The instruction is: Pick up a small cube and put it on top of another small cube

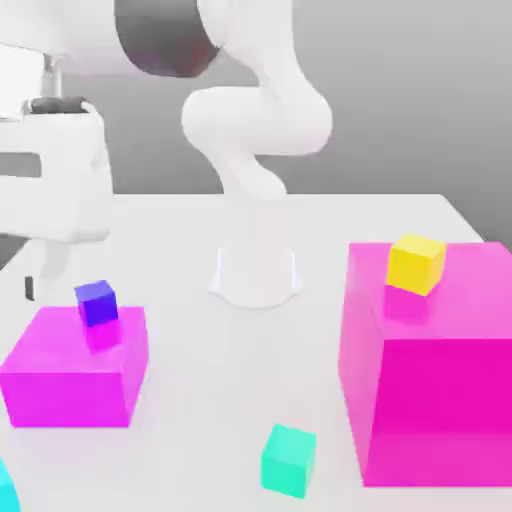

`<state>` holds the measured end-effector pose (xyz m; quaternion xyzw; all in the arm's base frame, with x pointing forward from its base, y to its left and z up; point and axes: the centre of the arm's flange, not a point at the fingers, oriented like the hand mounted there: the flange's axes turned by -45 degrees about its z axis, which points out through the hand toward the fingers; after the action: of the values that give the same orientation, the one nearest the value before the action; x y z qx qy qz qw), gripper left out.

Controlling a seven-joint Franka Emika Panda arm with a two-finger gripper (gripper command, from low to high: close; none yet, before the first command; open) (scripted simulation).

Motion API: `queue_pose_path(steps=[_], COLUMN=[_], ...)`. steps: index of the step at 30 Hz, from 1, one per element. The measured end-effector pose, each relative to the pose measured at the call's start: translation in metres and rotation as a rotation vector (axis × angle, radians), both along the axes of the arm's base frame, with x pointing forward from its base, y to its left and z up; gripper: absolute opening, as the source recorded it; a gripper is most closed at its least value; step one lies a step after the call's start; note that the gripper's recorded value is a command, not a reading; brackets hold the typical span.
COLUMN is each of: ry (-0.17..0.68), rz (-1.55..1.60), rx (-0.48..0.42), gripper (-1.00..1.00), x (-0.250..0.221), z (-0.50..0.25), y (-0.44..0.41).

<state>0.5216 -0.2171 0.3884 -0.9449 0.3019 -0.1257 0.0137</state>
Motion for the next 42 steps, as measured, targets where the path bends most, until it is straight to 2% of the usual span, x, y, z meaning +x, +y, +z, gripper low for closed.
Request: queue_pose_path(steps=[5,10,14,15,21,27,35,42], ry=[0.109,0.219,0.239,0.24,0.239,0.238,0.231,0.232], rz=[-0.113,-0.237,-0.259,-0.26,-0.261,-0.21,0.28,0.749], rx=[0.041,0.077,0.082,0.082,0.083,0.086,0.081,0.031], gripper=[0.0,0.0,0.0,-1.0,-1.0,-1.0,-1.0,-1.0], x=[-0.005,-0.029,-0.034,-0.034,-0.035,-0.027,0.005,-0.031], z=[-0.087,-0.177,-0.241,-0.252,-0.258,-0.187,-0.084,-0.006], y=[-0.041,-0.083,-0.09,-0.09,-0.09,-0.072,0.1,0.258])
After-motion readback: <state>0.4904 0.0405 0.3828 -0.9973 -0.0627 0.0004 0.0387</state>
